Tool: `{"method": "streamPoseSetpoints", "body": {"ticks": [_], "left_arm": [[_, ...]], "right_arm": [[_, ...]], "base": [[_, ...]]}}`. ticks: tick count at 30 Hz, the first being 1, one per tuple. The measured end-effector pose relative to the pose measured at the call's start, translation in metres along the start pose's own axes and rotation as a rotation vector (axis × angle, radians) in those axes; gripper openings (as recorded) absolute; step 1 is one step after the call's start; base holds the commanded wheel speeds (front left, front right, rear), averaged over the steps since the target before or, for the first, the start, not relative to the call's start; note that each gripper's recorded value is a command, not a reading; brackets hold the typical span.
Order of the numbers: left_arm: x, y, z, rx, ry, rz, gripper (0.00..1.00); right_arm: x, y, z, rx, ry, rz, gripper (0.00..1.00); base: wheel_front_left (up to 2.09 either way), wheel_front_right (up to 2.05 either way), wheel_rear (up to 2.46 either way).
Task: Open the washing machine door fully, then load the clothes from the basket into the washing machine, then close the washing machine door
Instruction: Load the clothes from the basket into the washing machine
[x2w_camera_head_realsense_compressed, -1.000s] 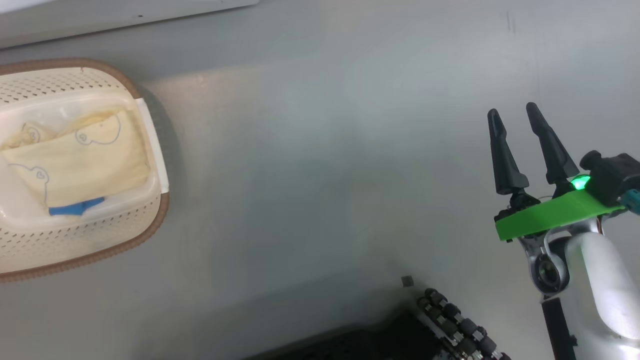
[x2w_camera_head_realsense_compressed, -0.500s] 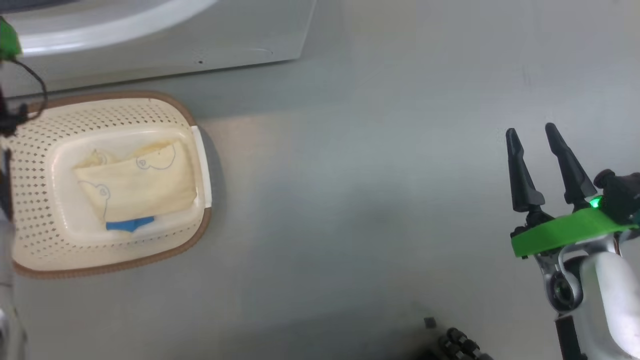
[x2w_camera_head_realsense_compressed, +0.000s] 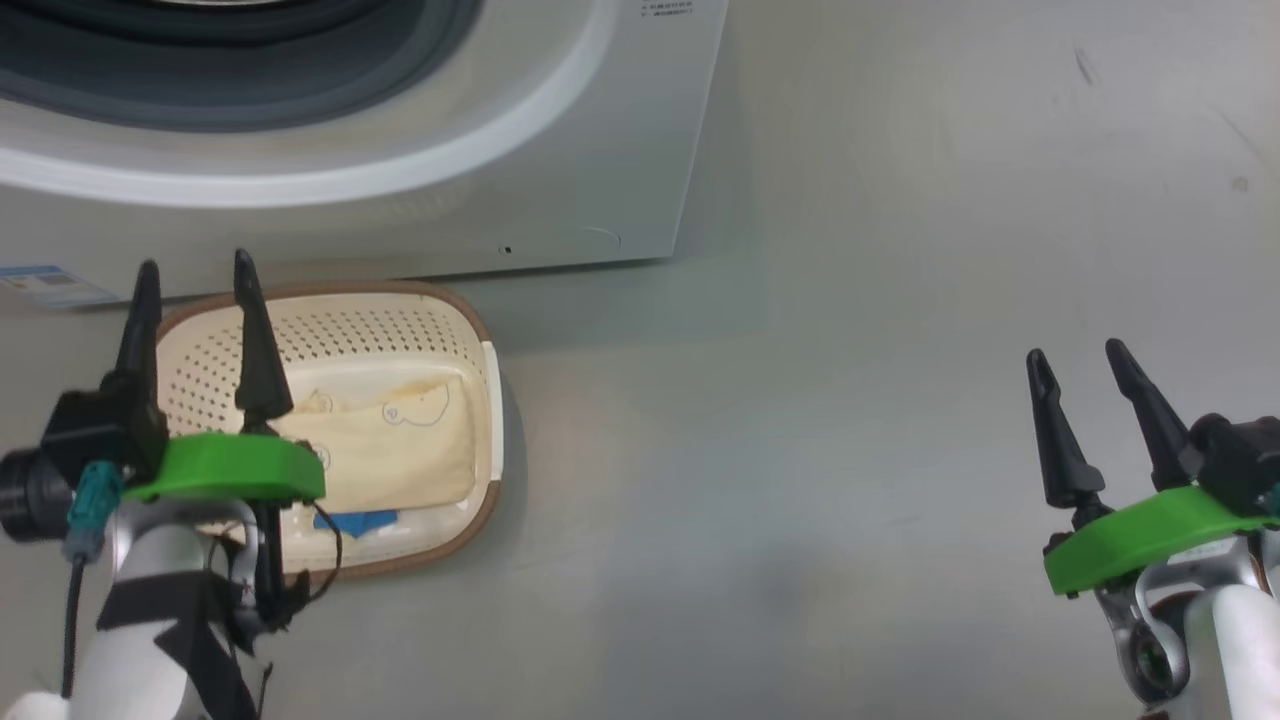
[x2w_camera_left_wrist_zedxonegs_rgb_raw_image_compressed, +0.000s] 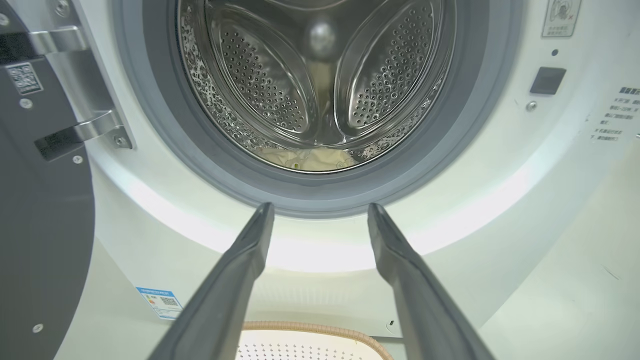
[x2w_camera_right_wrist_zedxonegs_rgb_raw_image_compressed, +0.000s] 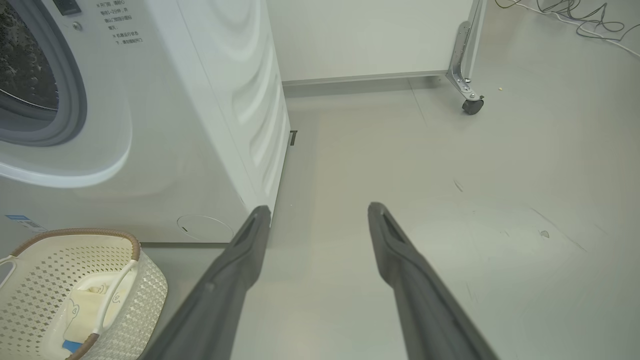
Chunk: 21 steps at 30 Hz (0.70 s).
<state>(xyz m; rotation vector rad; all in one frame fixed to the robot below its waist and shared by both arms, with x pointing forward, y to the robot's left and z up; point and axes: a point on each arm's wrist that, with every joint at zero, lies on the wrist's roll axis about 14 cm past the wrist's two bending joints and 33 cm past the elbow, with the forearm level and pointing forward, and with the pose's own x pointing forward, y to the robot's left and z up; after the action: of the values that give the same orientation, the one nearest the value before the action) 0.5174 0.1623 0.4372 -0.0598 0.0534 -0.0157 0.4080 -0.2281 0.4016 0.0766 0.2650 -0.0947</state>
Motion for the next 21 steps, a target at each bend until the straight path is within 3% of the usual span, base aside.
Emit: {"method": "streamPoseSetpoints", "body": {"ticks": [9,21], "left_arm": [[-0.073,0.005,0.013,-0.010,0.000,0.040,1.00],[-0.118,0.007,0.028,-0.015,-0.028,0.064,1.00]], "right_arm": [[-0.030,0.005,0.026,-0.022,-0.047,0.020,1.00],[-0.059,0.003,0.044,-0.017,-0.089,0.021,1.00]], "base": [[0.00,0.00,0.00],[0.00,0.00,0.00]]}}
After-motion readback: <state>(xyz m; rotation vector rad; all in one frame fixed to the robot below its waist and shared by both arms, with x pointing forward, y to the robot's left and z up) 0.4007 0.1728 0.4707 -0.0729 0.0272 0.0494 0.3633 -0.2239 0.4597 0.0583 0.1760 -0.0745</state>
